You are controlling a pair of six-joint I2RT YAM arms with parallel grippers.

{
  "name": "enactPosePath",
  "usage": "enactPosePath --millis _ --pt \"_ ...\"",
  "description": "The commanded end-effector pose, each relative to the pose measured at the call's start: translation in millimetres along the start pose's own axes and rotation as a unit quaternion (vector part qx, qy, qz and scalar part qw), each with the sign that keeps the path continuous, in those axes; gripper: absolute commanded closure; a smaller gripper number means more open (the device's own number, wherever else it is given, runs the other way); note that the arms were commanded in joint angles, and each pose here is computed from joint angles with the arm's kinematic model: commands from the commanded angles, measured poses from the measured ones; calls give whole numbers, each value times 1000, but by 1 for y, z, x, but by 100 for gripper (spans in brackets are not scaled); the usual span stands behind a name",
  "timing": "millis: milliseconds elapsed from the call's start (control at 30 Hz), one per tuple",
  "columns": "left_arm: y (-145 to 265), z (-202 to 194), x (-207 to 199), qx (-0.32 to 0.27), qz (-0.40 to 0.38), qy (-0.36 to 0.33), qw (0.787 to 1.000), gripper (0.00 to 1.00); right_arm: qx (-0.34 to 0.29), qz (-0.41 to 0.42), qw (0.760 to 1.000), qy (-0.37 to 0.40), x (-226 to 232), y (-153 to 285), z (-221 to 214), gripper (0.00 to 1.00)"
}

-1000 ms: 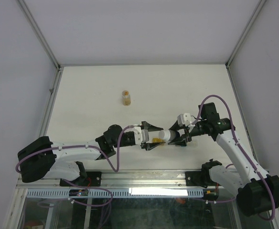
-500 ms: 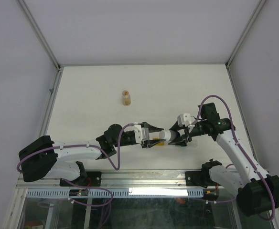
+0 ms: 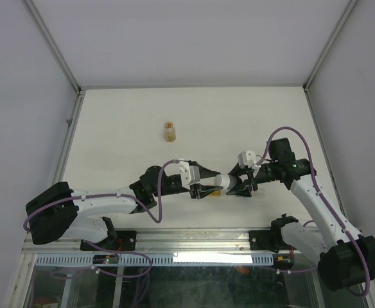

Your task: Sort the pills into containers

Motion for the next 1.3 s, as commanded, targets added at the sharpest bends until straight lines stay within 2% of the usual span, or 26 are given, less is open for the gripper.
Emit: enactPosePath --millis 0,167,300,467,800,900,1000,1067,1133,1167,1267 --pt "-6 23 0 -67 25 49 996 100 -32 -2 999 26 -9 -3 15 49" --pt "-6 24 -1 -83 31 67 994 100 -46 2 999 7 -11 -4 19 33" --pt "-9 25 0 -81 33 74 993 100 -53 11 999 3 -10 -6 22 29" --pt "-7 25 1 -83 50 86 992 100 -54 8 998 6 -10 -6 24 31" --pt "-8 27 1 -95 60 103 988 100 -52 1 999 -6 -12 -7 25 50" --pt "-7 29 0 -103 56 110 987 100 -53 1 999 -6 -13 -7 27 62" --pt "-6 29 -2 -110 52 120 985 100 -56 4 998 -7 -13 -7 29 82" --pt "-6 31 -3 -113 47 124 985 79 -59 7 998 -9 -12 -6 31 98" --pt "-4 31 -5 -115 37 124 985 61 -59 7 998 -11 -12 -6 33 100" --pt "-3 33 -6 -118 33 121 985 48 -59 7 998 -10 -12 -6 33 100" --pt "5 35 -9 -117 25 101 988 23 -53 6 999 -6 -11 -5 31 100"
Point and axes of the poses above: each gripper's point midway between its finger pads, its own y axis back along the fingers, its own x axis along the line the jaws close on, z = x × y, the point moved 10 cm from there along y, back along the fingers, and after that the axes turned 4 degrees about y, right-handed, at the moved point
